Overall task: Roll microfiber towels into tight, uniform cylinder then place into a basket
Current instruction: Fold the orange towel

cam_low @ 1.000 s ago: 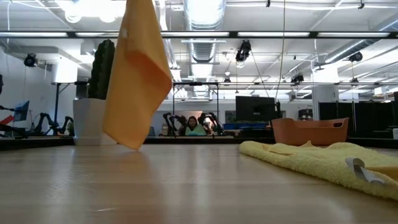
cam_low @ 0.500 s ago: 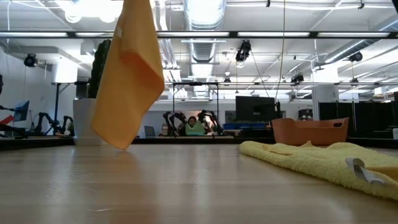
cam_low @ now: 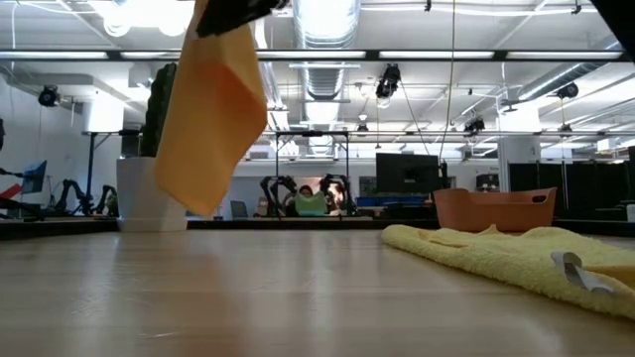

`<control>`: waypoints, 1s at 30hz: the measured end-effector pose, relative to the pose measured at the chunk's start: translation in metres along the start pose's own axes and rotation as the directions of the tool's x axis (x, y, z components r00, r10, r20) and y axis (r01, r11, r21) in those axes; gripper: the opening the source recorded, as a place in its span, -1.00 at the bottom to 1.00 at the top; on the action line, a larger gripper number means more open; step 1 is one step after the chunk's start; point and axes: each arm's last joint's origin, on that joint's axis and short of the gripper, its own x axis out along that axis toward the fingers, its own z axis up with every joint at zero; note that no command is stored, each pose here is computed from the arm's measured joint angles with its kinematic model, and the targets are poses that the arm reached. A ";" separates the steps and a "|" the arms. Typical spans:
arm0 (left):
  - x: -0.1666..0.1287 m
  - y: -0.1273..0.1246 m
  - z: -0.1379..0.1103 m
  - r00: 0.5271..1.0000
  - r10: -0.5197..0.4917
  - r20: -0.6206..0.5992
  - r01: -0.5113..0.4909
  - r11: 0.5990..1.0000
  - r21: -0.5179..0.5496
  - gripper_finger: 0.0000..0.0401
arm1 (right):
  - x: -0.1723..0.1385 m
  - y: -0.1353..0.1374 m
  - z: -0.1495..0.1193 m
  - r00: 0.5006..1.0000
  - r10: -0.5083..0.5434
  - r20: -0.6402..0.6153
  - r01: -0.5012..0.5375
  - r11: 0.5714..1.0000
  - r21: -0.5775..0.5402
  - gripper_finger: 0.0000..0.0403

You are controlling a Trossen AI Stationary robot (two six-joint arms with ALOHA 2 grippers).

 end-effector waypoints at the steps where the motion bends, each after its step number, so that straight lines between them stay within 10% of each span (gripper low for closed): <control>1: -0.002 0.000 0.002 1.000 -0.014 0.022 0.015 1.000 -0.017 -1.00 | 0.004 0.002 -0.002 1.000 -0.017 -0.014 0.017 1.000 -0.004 0.10; 14: -0.013 -0.005 0.015 0.974 -0.208 0.093 0.216 0.972 -0.091 -1.00 | 0.011 -0.011 0.008 0.874 -0.483 -0.047 0.483 0.876 -0.006 0.10; 30: -0.017 -0.004 0.017 0.961 -0.256 0.103 0.257 0.967 0.005 -1.00 | -0.010 -0.026 0.027 0.784 -0.617 -0.062 0.619 0.785 0.011 0.10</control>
